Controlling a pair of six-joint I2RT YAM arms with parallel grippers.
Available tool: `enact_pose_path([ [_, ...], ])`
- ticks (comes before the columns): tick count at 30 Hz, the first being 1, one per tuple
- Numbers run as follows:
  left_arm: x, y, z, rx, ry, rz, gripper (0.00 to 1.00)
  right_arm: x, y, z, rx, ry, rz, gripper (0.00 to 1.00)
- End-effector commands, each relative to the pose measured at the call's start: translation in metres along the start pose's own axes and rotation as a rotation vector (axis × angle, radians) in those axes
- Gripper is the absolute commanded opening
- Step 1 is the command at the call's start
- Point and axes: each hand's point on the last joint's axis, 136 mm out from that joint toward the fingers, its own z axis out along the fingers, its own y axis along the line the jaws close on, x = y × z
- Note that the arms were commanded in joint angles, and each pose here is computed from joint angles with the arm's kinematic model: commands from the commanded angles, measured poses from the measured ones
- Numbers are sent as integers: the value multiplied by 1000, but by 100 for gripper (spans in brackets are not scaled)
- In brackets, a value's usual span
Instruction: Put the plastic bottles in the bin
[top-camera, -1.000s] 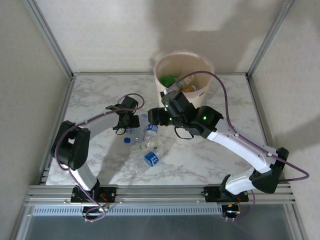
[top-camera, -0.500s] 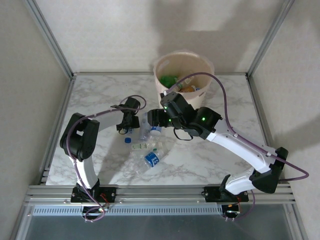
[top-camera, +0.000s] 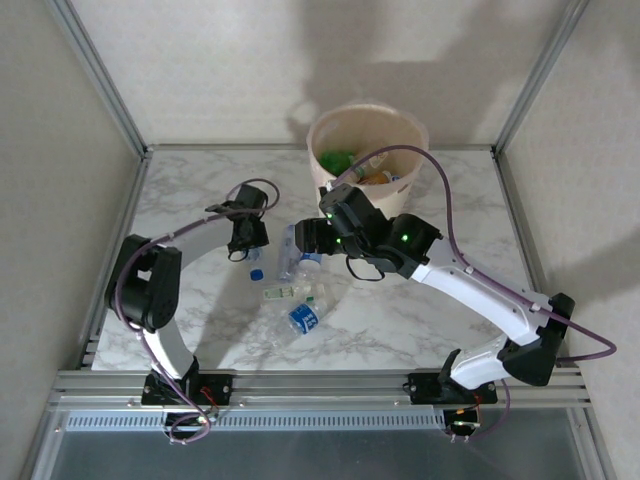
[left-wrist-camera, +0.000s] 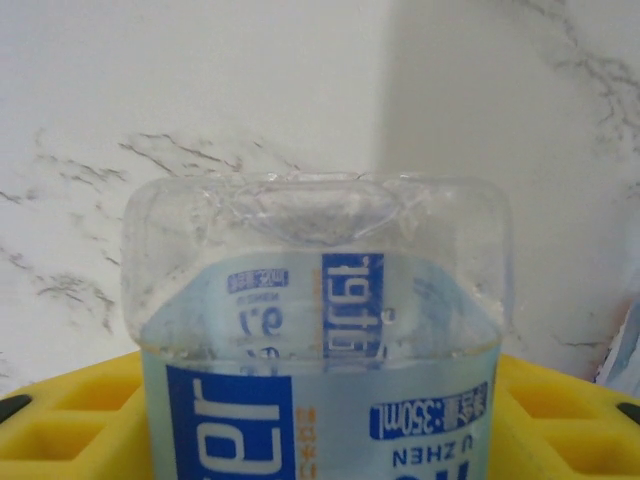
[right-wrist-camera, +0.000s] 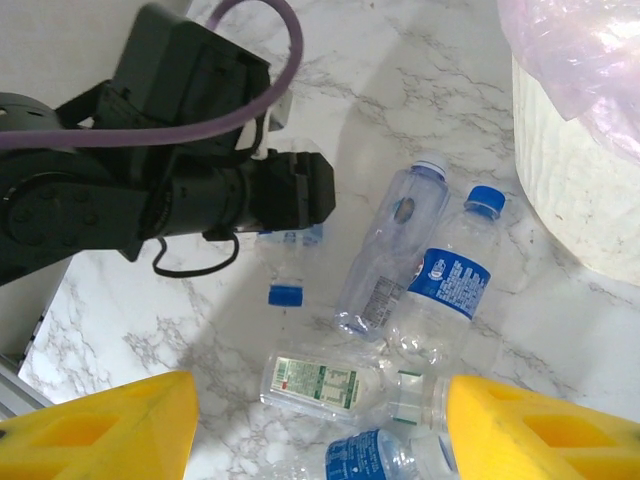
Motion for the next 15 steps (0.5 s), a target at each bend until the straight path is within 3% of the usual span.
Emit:
enact_pose_path([
  [1, 4, 9, -4, 1, 14, -40, 55, -11, 11, -5, -26, -40, -12, 67],
  [7, -8, 4, -29, 55, -8, -82, 52, -15, 13, -11, -38, -52, -12, 67],
  [15, -82, -48, -150, 389, -175, -197, 53, -38, 31, -32, -115, -107, -6, 69],
])
